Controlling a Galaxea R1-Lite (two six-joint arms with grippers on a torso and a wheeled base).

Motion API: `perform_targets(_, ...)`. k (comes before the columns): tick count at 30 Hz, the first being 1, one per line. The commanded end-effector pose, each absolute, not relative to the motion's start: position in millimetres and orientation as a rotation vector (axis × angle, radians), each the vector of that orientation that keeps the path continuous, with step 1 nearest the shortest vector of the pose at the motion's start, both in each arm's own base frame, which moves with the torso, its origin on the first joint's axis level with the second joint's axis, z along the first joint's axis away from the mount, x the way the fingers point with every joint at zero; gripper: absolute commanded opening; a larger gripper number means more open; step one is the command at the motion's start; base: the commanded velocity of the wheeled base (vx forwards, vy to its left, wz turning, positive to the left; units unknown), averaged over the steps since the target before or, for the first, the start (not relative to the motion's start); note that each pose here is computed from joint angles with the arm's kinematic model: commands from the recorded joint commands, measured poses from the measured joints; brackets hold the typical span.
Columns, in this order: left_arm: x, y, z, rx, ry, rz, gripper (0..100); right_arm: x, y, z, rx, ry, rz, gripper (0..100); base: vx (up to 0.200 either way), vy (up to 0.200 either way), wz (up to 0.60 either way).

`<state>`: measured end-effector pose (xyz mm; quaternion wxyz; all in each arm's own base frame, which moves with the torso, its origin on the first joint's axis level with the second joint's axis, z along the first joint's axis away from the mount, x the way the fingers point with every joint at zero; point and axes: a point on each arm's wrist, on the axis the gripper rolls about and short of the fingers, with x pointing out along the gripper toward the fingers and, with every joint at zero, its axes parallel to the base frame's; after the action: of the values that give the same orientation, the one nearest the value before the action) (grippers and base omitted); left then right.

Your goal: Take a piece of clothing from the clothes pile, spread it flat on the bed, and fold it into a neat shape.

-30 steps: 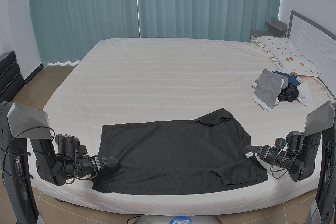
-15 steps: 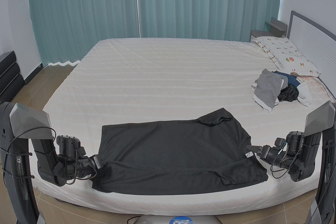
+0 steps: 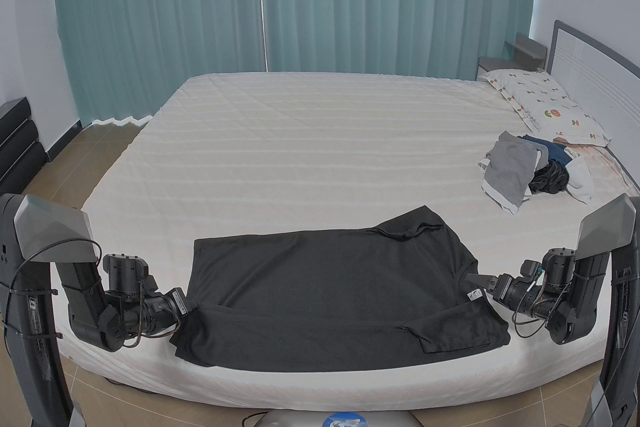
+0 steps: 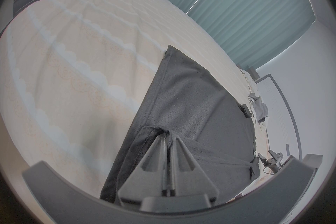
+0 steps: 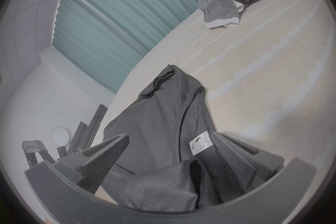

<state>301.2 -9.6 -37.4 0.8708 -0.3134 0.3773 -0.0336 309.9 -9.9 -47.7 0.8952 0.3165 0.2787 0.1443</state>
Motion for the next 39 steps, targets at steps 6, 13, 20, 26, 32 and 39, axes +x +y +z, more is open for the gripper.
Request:
perform_targets(6, 301.2, -9.7, -38.8, -0.654, 0.793, -0.070, 0, 313.9, -4.4, -54.4, 0.650, 0.584, 0.316, 100, 0.000, 0.000, 0.00)
perform_targets(13, 301.9, -9.7, -39.0, -0.655, 0.792, -0.071, 0, 312.0, 4.3, -53.2, 0.614, 0.590, 0.351, 100, 0.000, 0.000, 0.00)
perform_targets(20, 301.9, -9.7, -39.4, -0.656, 0.793, -0.071, 0, 312.5, 8.6, -57.5, 0.610, 0.603, 0.360, 100, 0.000, 0.000, 0.00)
perform_targets(26, 301.8, -9.7, -39.9, -0.656, 0.795, -0.070, 0, 311.2, 5.7, -61.1, 0.616, 0.614, 0.349, 100, 0.000, 0.000, 0.00)
perform_targets(32, 301.8, -9.7, -40.7, -0.654, 0.796, -0.070, 0, 305.5, 5.3, -71.5, 0.573, 0.645, 0.350, 0, 0.000, 0.000, 0.00)
perform_targets(39, 302.6, -9.7, -40.4, -0.653, 0.793, -0.072, 0, 302.4, 1.7, -73.1, 0.549, 0.650, 0.345, 0, 0.000, 0.000, 0.00)
